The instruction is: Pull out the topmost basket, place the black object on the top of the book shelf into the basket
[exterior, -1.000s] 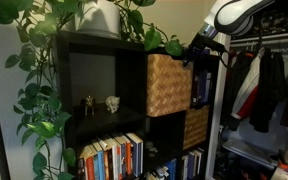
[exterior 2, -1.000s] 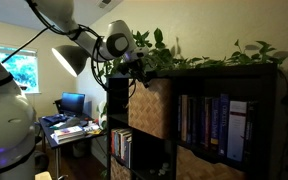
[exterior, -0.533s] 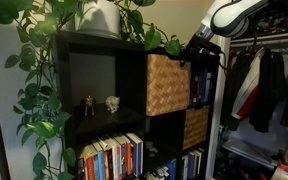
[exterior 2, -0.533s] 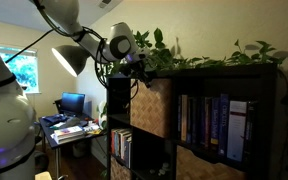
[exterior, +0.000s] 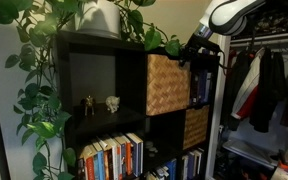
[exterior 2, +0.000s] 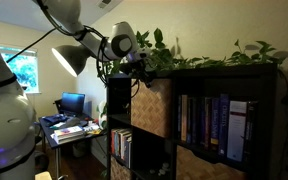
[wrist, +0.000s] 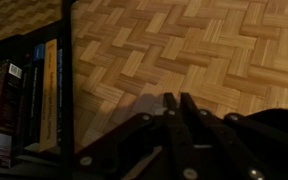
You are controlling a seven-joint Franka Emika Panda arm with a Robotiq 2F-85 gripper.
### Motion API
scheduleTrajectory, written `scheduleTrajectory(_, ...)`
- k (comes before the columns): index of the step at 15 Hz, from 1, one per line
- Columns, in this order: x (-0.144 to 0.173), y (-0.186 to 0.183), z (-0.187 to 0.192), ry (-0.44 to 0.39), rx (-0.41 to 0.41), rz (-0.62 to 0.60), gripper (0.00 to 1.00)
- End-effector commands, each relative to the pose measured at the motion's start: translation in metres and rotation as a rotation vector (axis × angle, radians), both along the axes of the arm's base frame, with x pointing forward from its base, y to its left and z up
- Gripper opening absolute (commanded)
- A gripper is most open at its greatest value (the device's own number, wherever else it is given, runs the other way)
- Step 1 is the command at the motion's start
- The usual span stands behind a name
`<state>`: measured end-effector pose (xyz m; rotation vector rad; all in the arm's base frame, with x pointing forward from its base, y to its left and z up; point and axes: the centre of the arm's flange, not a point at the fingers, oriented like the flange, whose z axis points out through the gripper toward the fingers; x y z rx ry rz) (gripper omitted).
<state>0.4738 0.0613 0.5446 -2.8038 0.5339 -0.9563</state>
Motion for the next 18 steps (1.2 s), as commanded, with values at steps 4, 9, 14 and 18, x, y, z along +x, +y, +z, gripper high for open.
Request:
scheduleTrajectory(4,-0.003,0.004,0.074,0.199,0.02,-0.02,0.63)
scheduleTrajectory(9,-0.007,-0.005,0.11,0.365,0.026,-0.047,0.95)
scheduleTrajectory(14,-0.01,-0.014,0.118,0.444,0.04,-0.067,1.0)
scheduleTrajectory(18,-0.013,-0.017,0.11,0.44,0.012,-0.055,1.0)
